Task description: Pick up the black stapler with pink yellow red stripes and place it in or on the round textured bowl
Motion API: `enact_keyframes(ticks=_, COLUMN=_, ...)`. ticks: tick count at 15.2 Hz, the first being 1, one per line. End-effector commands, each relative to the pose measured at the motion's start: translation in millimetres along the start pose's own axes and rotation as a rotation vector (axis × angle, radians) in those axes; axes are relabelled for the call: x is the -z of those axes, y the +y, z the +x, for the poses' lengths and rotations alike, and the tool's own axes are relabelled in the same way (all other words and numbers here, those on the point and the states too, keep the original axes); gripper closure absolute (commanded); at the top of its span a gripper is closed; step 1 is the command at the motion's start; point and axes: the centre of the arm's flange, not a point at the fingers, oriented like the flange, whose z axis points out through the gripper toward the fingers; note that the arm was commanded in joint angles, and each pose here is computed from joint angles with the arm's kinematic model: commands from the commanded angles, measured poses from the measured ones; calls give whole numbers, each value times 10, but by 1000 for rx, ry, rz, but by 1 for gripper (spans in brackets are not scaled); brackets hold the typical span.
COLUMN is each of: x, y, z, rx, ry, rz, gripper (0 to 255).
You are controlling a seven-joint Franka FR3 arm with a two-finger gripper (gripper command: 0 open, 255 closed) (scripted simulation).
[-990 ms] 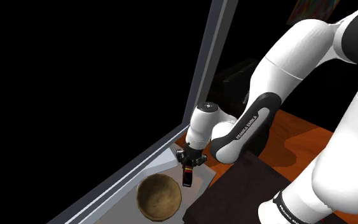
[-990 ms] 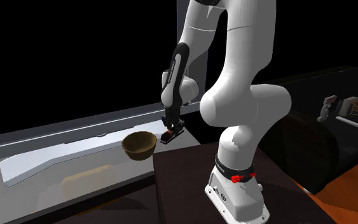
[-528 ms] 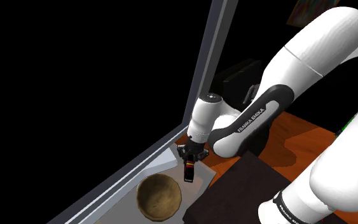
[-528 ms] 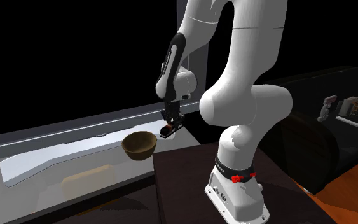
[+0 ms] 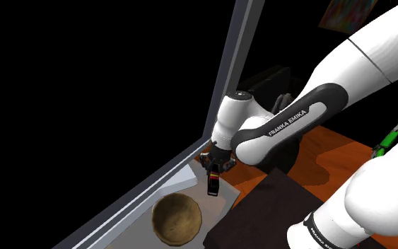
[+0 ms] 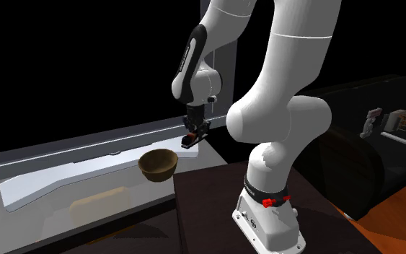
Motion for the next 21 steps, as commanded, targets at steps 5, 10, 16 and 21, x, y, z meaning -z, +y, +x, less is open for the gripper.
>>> enact_keyframes(ticks=5, x=59, y=-304, z=-434, rx=0, ry=-1, rz=0, gripper=255)
enact_keyframes(ticks=10, x=54, y=-679, z=-977, rx=0, ry=-1, rz=0, gripper=255)
enact_keyframes(ticks=16, x=-4, y=-1055, z=-1521, rx=0, ry=-1, rz=0, gripper=255)
enact_keyframes(ticks=21, x=-268, y=-1058, z=-1528, rx=0, ry=-1, rz=0, gripper=255)
